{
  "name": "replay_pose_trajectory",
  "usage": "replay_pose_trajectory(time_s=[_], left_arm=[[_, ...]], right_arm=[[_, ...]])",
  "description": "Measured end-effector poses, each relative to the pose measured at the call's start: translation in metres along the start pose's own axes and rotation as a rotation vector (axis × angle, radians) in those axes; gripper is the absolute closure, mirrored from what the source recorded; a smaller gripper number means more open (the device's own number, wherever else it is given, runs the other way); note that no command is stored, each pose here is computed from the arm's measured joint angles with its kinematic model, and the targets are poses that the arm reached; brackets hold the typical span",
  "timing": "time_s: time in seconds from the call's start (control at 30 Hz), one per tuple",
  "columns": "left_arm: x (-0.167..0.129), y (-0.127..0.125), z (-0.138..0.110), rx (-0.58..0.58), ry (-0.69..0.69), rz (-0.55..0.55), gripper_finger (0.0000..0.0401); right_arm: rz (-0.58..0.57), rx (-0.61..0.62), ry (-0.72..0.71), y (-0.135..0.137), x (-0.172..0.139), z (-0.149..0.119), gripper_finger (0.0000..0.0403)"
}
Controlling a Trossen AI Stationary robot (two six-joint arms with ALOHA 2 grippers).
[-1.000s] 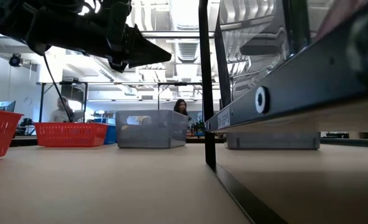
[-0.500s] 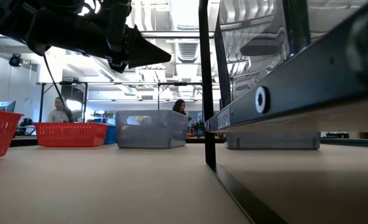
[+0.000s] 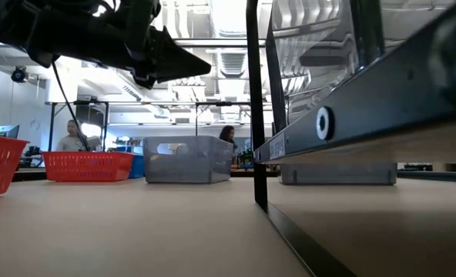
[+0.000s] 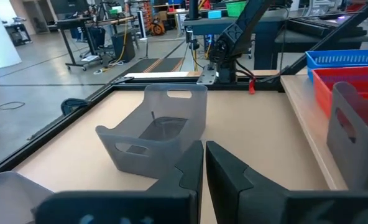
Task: Stack baskets on shelf by color
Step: Put the top right red bin on the shelf, then stack the left black bin on top of the black bin on the shelf
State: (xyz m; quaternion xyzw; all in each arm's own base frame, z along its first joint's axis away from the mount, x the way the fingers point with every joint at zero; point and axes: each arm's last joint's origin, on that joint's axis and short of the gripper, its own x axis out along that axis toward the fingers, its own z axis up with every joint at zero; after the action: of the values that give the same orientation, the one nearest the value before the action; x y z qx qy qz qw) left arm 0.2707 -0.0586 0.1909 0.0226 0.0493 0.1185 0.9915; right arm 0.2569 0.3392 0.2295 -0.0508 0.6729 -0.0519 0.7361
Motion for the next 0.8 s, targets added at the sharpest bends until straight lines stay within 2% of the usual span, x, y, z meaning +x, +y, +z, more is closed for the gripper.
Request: replay_pose_trajectory(time_s=[0.23,0.37,0.47,0.53,0.67,0.8], left_arm=[[-0.001,-0.002,0.000,0.002,0.000,-0.007,0.0398],[0.000,-0.007,0.009,0.028,-0.015,-0.021,0.0398],[-0.001,-0.019,0.026,0.097,0.025,-0.059,0.0398],[0.000,-0.029,0.042,0.156,0.104,-0.077,0.0398],[-0.002,-0.042,0.078,0.266,0.353,-0.017,0.0398],[-0.003,-0.037,0.108,0.321,0.632,0.048,0.0398]], right_arm=[[0.000,-0.030,-0.007,0.001,-0.006,-0.003,0.0318],[0.000,-0.016,-0.071,-0.003,-0.026,-0.011,0.0274],[-0.024,0.012,-0.241,-0.003,-0.051,-0.026,0.0252],[-0.055,0.018,-0.398,0.002,-0.065,-0.041,0.0245],[-0.153,0.043,-0.771,0.018,-0.079,-0.078,0.0242],[-0.178,0.066,-0.996,0.038,-0.072,-0.107,0.0251]])
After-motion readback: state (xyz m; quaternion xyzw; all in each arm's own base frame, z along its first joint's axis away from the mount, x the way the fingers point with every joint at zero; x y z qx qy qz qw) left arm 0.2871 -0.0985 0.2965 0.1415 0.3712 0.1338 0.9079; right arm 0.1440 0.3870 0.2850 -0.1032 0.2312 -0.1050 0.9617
